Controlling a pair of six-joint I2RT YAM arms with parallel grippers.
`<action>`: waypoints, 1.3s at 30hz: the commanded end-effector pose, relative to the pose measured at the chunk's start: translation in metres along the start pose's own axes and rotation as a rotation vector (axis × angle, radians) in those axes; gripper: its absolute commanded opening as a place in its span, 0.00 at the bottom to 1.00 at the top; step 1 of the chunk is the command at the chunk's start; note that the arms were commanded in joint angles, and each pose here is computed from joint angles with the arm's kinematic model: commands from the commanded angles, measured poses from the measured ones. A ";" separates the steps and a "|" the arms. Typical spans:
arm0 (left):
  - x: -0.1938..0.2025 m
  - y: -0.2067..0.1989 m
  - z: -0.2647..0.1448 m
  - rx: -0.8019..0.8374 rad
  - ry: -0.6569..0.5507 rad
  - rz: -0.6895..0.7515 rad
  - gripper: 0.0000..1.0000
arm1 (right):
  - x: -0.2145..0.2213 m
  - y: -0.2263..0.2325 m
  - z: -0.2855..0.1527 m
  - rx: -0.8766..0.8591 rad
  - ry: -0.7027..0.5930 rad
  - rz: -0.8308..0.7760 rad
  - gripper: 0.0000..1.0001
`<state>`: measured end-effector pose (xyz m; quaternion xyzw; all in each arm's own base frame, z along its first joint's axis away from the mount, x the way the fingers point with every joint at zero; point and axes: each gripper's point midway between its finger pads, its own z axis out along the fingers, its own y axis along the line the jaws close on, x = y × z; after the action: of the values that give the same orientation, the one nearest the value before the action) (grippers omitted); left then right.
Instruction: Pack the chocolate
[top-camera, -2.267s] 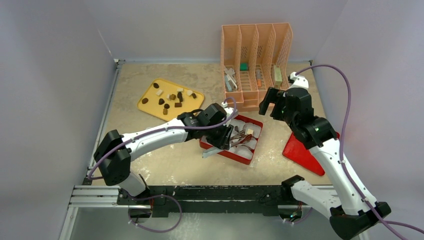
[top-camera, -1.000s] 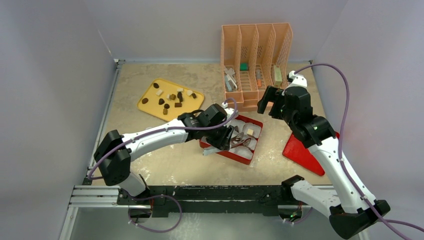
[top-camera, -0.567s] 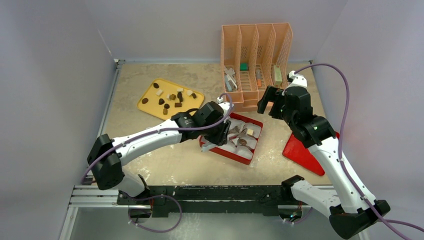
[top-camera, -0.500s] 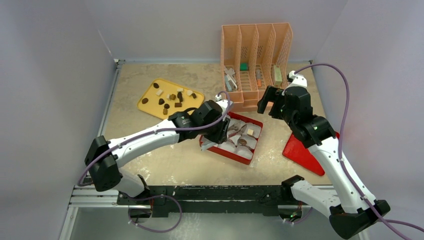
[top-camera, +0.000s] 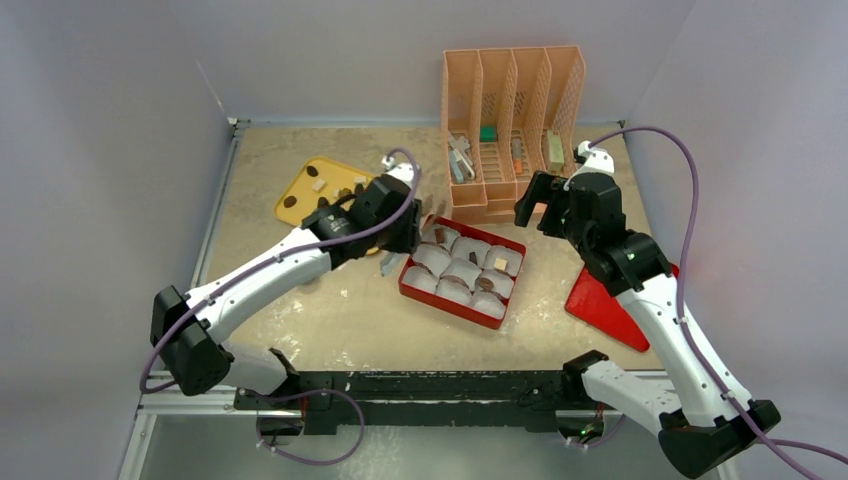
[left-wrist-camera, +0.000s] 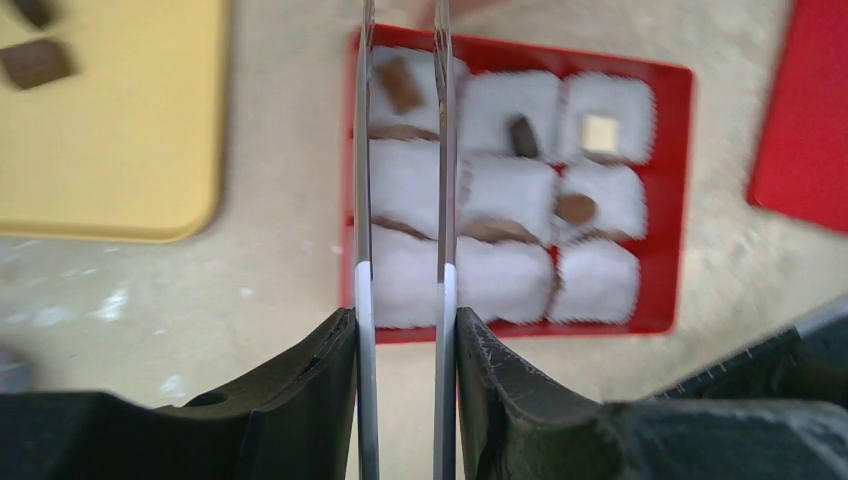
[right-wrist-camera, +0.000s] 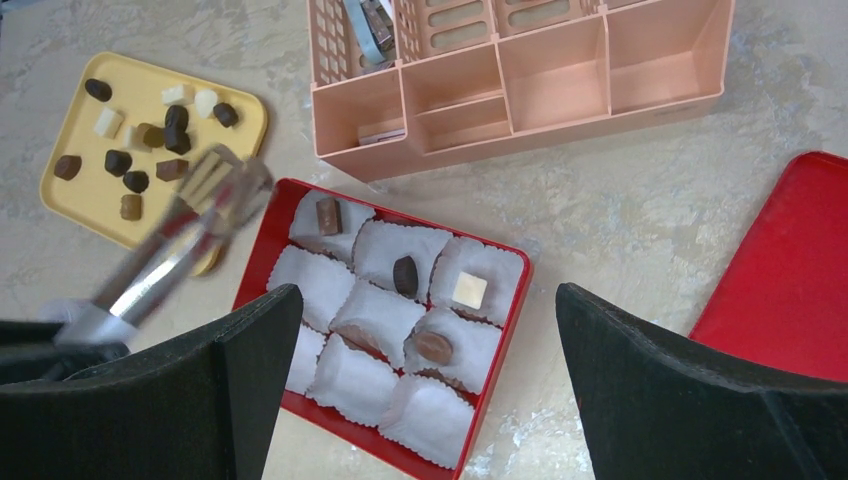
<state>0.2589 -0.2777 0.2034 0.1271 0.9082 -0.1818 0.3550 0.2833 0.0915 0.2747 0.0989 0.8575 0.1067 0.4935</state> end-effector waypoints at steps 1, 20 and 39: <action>-0.040 0.047 -0.019 -0.133 -0.116 -0.092 0.36 | -0.011 0.004 -0.004 -0.028 -0.048 0.002 0.99; -0.051 0.122 0.042 -0.331 -0.048 -0.115 0.36 | -0.009 0.001 -0.007 -0.032 -0.064 -0.013 0.99; -0.059 0.141 0.090 -0.296 -0.007 -0.136 0.37 | -0.009 0.003 -0.006 -0.044 -0.063 -0.006 0.99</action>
<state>0.3817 -0.1852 0.1239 0.0119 0.9467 -0.0449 0.3188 0.2772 0.0884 0.2725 0.0917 0.8539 0.1065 0.5012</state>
